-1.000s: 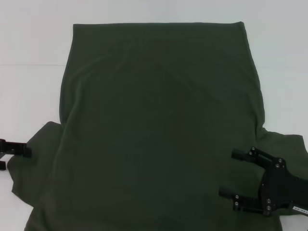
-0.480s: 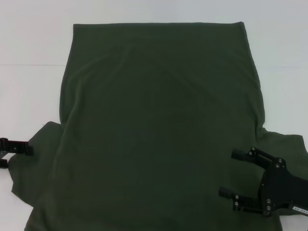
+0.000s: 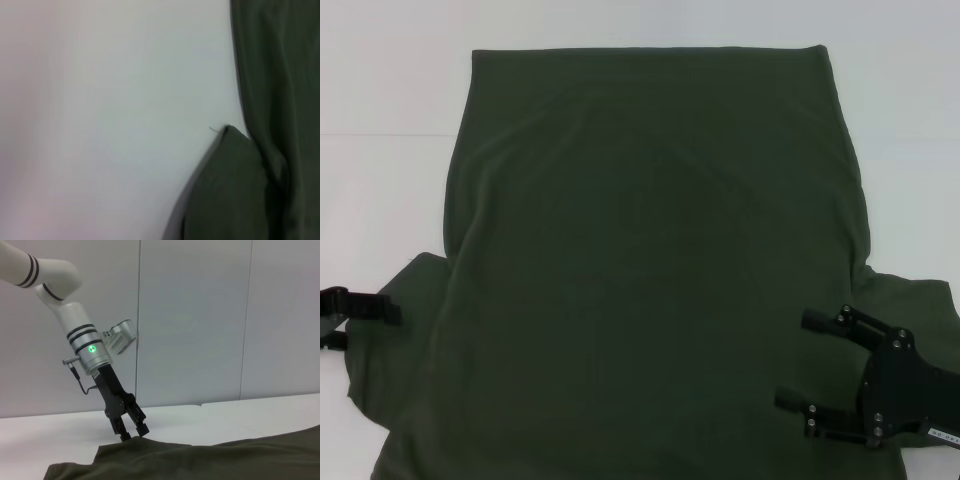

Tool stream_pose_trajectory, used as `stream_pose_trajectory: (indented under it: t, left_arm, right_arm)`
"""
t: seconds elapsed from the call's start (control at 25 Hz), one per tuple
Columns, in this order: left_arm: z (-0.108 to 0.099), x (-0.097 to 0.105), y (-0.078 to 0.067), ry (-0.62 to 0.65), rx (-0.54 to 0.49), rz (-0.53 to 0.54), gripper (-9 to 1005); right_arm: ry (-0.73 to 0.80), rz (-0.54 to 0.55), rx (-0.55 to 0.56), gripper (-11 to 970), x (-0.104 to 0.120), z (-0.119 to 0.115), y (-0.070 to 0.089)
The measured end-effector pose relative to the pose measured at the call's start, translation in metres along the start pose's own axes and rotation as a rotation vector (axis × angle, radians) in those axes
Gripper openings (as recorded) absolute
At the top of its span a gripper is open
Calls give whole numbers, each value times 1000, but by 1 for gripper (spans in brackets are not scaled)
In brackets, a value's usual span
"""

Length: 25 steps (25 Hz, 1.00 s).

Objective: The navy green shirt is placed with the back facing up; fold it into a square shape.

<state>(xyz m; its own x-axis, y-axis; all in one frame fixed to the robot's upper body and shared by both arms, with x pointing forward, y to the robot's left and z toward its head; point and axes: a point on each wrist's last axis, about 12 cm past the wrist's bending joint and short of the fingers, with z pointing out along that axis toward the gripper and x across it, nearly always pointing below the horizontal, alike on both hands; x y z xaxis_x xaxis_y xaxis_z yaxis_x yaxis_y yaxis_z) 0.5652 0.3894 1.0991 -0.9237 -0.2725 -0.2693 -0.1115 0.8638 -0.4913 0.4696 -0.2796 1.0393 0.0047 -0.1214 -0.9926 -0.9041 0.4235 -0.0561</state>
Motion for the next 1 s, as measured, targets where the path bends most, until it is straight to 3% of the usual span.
stream_pose_trajectory:
  t: [1.0]
  left_arm:
    - [4, -4, -13, 52, 6, 46, 903]
  right_arm:
    - [-4, 3, -4, 909, 0, 0, 1]
